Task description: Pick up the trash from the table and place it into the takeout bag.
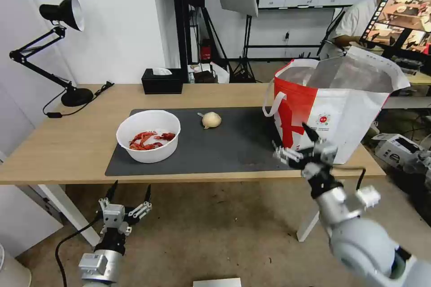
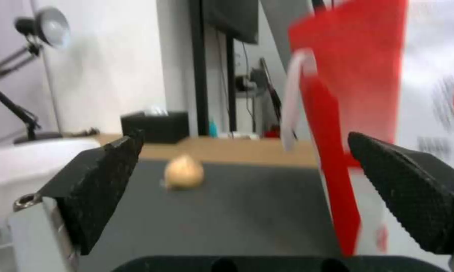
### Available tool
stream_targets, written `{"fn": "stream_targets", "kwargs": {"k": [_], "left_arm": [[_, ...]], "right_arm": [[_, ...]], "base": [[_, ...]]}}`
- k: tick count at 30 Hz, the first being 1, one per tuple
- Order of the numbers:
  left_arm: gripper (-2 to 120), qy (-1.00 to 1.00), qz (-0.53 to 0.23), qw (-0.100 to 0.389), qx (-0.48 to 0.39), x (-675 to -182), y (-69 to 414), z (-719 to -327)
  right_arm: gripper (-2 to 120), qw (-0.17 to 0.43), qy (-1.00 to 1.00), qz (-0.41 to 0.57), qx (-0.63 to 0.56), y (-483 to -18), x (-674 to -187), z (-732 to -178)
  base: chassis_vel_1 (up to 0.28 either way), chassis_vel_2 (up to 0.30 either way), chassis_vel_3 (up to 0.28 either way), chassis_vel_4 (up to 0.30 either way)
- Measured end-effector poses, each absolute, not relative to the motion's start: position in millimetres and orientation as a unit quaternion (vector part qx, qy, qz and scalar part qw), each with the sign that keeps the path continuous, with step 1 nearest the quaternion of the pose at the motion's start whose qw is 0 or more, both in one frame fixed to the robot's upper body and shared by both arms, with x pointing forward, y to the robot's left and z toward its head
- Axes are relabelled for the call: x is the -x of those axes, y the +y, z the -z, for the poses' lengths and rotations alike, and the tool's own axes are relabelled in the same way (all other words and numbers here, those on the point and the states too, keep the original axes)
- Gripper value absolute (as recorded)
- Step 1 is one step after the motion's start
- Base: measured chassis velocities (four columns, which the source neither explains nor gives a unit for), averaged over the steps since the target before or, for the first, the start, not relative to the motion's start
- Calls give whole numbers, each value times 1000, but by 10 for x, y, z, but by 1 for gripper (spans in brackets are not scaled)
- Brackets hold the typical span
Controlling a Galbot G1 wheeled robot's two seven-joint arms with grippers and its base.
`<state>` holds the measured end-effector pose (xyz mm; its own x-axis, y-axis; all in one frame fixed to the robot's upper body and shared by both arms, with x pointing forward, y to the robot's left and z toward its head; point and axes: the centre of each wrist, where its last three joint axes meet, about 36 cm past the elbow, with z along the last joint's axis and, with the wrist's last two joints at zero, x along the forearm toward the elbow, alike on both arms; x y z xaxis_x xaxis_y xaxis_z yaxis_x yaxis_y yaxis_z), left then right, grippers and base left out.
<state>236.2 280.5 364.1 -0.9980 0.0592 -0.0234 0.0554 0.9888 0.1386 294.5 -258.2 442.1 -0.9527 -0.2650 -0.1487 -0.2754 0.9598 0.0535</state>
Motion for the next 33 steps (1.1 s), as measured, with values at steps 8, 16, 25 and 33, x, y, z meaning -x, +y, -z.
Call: {"fn": "stream_targets", "kwargs": {"k": [8, 16, 25, 33], "left_arm": [[100, 997, -75, -2, -36, -2308, 2766, -3584], [100, 997, -73, -3, -39, -2305, 2743, -3563], [100, 997, -72, -2, -40, -2310, 2739, -3553], [100, 997, -72, -1, -43, -2313, 2727, -3546]], "right_arm": [[100, 26, 992, -33, 116, -2637, -2630, -3819], [100, 13, 993, -34, 115, -2602, -2593, -3683], [100, 7, 993, -32, 116, -2612, -2592, -3650], [100, 6, 993, -25, 115, -2629, -2611, -3626]], "base": [[0, 0, 0, 0], [0, 0, 0, 0], [0, 0, 0, 0], [0, 0, 0, 0]]}}
